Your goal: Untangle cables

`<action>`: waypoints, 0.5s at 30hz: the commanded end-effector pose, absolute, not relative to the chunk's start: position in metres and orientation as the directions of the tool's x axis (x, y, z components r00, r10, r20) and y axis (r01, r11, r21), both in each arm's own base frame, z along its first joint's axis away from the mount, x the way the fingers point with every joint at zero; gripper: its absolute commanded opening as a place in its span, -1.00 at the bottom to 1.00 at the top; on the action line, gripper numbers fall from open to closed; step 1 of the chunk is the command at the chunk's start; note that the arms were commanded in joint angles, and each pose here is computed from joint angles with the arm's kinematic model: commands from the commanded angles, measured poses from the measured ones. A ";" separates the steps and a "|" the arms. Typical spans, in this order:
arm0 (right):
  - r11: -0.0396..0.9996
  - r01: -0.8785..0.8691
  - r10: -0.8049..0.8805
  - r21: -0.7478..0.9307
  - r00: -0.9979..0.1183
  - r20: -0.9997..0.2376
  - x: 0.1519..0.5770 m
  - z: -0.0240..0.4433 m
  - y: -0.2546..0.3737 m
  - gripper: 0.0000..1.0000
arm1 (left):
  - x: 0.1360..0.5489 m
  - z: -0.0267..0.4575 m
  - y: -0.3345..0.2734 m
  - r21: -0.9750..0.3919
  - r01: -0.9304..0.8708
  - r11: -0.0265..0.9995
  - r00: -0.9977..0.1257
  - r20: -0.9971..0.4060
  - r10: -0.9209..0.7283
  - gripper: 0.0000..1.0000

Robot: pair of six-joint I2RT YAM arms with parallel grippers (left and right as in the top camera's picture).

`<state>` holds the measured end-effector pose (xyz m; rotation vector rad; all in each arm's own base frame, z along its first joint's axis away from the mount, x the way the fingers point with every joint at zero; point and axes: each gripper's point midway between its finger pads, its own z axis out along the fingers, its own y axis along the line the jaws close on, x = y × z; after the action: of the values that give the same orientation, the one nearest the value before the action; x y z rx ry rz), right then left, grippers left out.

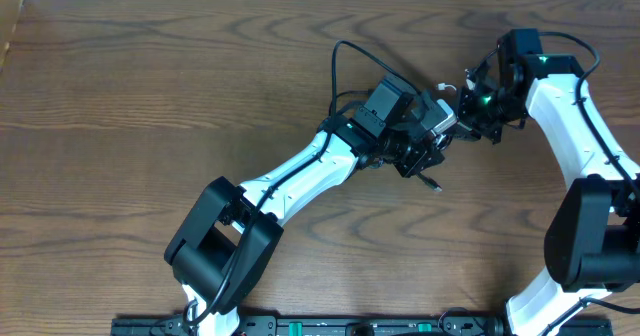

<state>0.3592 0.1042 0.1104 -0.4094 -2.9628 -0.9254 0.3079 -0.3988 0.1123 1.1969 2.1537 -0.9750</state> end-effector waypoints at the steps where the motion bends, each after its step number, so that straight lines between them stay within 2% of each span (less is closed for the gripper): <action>1: 0.546 0.136 0.065 0.827 -0.991 0.121 0.339 0.167 0.170 -0.98 | 0.317 0.067 -0.399 -0.325 0.826 0.461 -0.553 -0.627 0.548 -0.46; 2: 0.533 0.134 0.061 0.835 -0.991 0.121 0.339 0.170 0.171 -0.98 | 0.317 0.067 -0.398 -0.325 0.825 0.462 -0.554 -0.626 0.549 -0.78; 3: 0.532 0.135 0.062 0.836 -0.991 0.120 0.339 0.170 0.171 -0.98 | 0.317 0.067 -0.398 -0.327 0.824 0.463 -0.556 -0.623 0.550 -0.85; 9: 0.543 0.118 0.109 0.831 -0.992 0.069 0.355 0.167 0.156 -0.98 | 0.317 0.078 -0.397 -0.409 0.749 0.521 -0.653 -0.588 0.478 -0.85; 11: 0.585 0.156 0.161 0.796 -0.984 0.074 0.362 0.159 0.144 -0.98 | 0.315 0.093 -0.397 -0.449 0.733 0.511 -0.673 -0.588 0.449 -0.85; 13: 0.669 0.200 0.227 0.716 -0.972 0.059 0.369 0.143 0.124 -0.97 | 0.313 0.114 -0.396 -0.499 0.722 0.478 -0.687 -0.595 0.417 -0.85; 15: 0.744 0.252 0.284 0.619 -0.957 0.049 0.372 0.128 0.106 -0.88 | 0.312 0.135 -0.393 -0.545 0.708 0.449 -0.703 -0.600 0.382 -0.85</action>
<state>0.3693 0.1089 0.1167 -0.3782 -2.9580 -1.0706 0.3136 -0.3961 0.1162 1.0158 2.2777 -1.0357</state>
